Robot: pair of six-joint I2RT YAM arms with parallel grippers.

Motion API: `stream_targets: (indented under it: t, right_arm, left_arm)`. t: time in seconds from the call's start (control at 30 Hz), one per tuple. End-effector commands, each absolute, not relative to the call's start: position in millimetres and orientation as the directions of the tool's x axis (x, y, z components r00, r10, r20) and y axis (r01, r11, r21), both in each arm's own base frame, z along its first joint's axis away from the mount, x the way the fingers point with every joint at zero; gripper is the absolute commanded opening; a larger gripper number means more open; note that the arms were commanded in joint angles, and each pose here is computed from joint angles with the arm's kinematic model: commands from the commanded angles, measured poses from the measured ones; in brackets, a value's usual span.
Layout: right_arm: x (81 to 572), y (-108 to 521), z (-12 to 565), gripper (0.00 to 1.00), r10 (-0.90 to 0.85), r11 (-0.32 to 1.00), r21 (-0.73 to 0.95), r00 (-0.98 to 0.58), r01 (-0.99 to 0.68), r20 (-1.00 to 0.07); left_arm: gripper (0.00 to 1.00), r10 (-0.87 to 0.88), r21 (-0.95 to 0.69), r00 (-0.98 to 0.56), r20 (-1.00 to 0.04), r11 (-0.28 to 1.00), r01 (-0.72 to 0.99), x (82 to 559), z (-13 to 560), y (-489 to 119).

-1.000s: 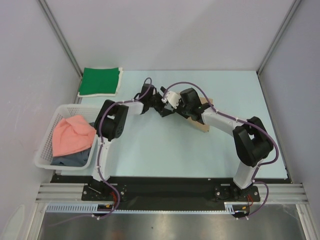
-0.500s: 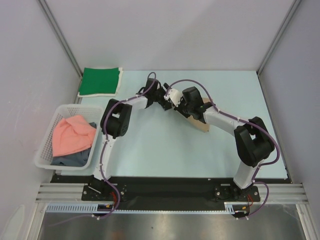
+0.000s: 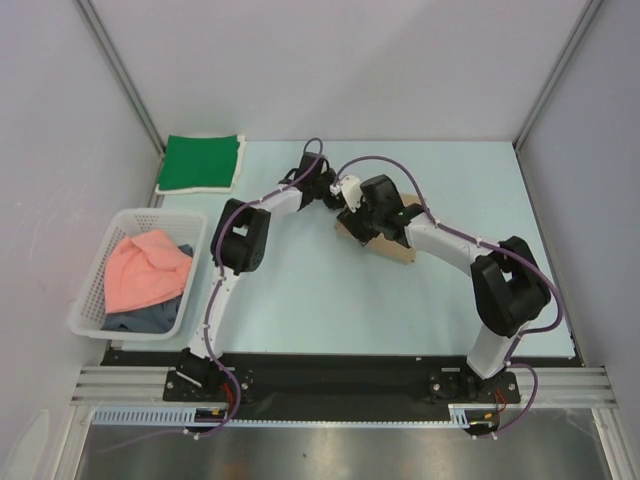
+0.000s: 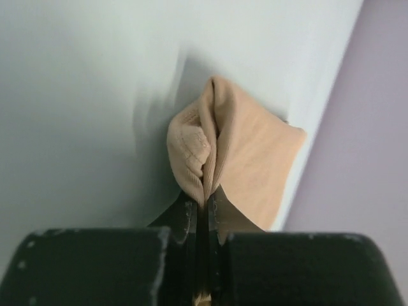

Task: Fold and stack the t-shirts
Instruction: Neatly place the folded tshirt to the corner

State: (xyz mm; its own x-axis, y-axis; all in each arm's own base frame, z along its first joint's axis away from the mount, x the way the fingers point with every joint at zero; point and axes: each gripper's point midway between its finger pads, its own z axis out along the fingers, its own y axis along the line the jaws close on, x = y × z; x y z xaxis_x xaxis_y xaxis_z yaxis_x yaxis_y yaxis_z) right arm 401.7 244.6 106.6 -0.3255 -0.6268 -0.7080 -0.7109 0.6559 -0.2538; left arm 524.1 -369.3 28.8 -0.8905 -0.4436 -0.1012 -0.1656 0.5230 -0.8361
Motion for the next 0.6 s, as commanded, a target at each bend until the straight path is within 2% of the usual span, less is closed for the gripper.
stream_targets:
  t: [0.0,0.07,0.1,0.17,0.23,0.27,0.37,0.57]
  right_arm:
    - [387,237,159,0.73,-0.567,0.764,-0.271,-0.409,-0.586,-0.715]
    - [373,203,158,0.78,-0.543,0.813,-0.264,-0.513,-0.519,-0.665]
    - [366,193,162,0.79,-0.520,0.833,-0.254,-0.540,-0.492,-0.662]
    - [351,163,184,0.81,-0.459,0.881,-0.262,-0.584,-0.393,-0.669]
    - [337,142,198,0.82,-0.396,0.914,-0.239,-0.596,-0.328,-0.699]
    - [334,139,202,0.87,-0.373,0.924,-0.227,-0.588,-0.308,-0.718]
    - [321,133,205,0.93,-0.297,0.948,-0.164,-0.565,-0.275,-0.770]
    - [308,139,189,0.93,-0.251,0.954,-0.087,-0.602,-0.288,-0.758]
  left_arm:
    - [0.00,-0.383,-0.739,-0.877,-0.289,0.672,-0.050,532,37,-349]
    - [0.00,-0.322,-0.683,-0.862,-0.392,0.729,0.038,534,56,-337]
    - [0.00,-0.301,-0.649,-0.861,-0.410,0.760,0.044,531,58,-328]
    - [0.00,-0.245,-0.580,-0.829,-0.502,0.806,0.113,538,77,-311]
    - [0.00,-0.205,-0.506,-0.819,-0.537,0.855,0.117,538,82,-292]
    - [0.00,-0.161,-0.457,-0.794,-0.586,0.875,0.160,542,96,-281]
    - [0.00,-0.074,-0.343,-0.781,-0.620,0.921,0.185,540,110,-249]
    - [0.00,0.050,-0.116,-0.678,-0.734,0.973,0.198,562,162,-181]
